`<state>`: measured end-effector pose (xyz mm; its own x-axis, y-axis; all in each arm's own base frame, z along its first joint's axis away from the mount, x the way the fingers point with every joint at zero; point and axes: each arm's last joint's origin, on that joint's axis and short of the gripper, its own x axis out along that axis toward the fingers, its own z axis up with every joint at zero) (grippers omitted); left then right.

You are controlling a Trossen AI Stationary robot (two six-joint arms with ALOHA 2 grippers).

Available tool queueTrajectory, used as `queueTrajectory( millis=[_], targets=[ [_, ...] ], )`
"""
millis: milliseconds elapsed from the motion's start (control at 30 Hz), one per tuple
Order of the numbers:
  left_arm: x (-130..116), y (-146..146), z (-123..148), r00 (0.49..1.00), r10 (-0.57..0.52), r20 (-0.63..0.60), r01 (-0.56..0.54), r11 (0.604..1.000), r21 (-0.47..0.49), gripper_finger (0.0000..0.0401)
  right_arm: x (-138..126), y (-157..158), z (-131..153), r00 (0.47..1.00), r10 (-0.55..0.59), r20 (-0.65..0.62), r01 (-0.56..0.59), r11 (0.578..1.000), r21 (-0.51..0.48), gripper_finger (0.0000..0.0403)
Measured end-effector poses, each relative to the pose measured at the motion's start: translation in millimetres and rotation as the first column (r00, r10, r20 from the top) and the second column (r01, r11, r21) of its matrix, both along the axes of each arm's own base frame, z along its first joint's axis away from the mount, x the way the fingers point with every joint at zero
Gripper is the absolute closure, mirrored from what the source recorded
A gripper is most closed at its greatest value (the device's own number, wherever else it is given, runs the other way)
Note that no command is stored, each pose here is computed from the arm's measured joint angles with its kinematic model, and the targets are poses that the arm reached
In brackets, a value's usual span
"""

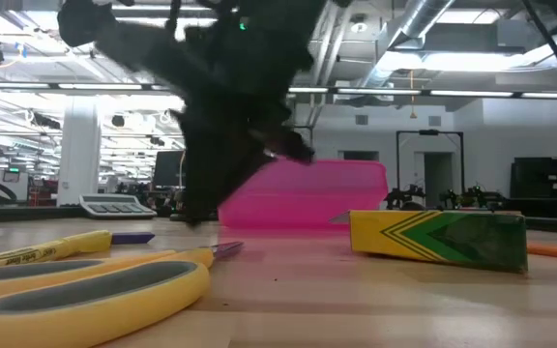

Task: Pack school essentials
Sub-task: Put the yellow scissors into the red supply box

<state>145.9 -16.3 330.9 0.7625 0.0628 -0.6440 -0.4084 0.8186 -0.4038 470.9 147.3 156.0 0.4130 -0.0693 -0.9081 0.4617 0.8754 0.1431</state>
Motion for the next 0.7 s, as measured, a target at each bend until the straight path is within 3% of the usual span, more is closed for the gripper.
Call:
queueTrajectory(
  millis=[133,467,700],
  targets=[
    [0.0,0.0,0.0,1.0,0.0,0.0,0.0,1.0,0.0,0.0159,-3.8,6.5,-12.2,0.997,-0.053,-0.047,0.054,0.998,0.013,0.039],
    [-0.1,-0.2,0.0,1.0,-0.005,0.0,0.005,1.0,-0.004,0.0159,-28.2,47.0,-12.2,0.976,-0.183,-0.119,0.191,0.98,0.058,0.0395],
    [0.0,-0.2,-0.1,1.0,-0.006,-0.002,0.006,1.0,-0.005,0.0159,-47.3,89.3,-9.3,0.974,-0.175,-0.144,0.195,0.971,0.14,0.0389]
  ],
)
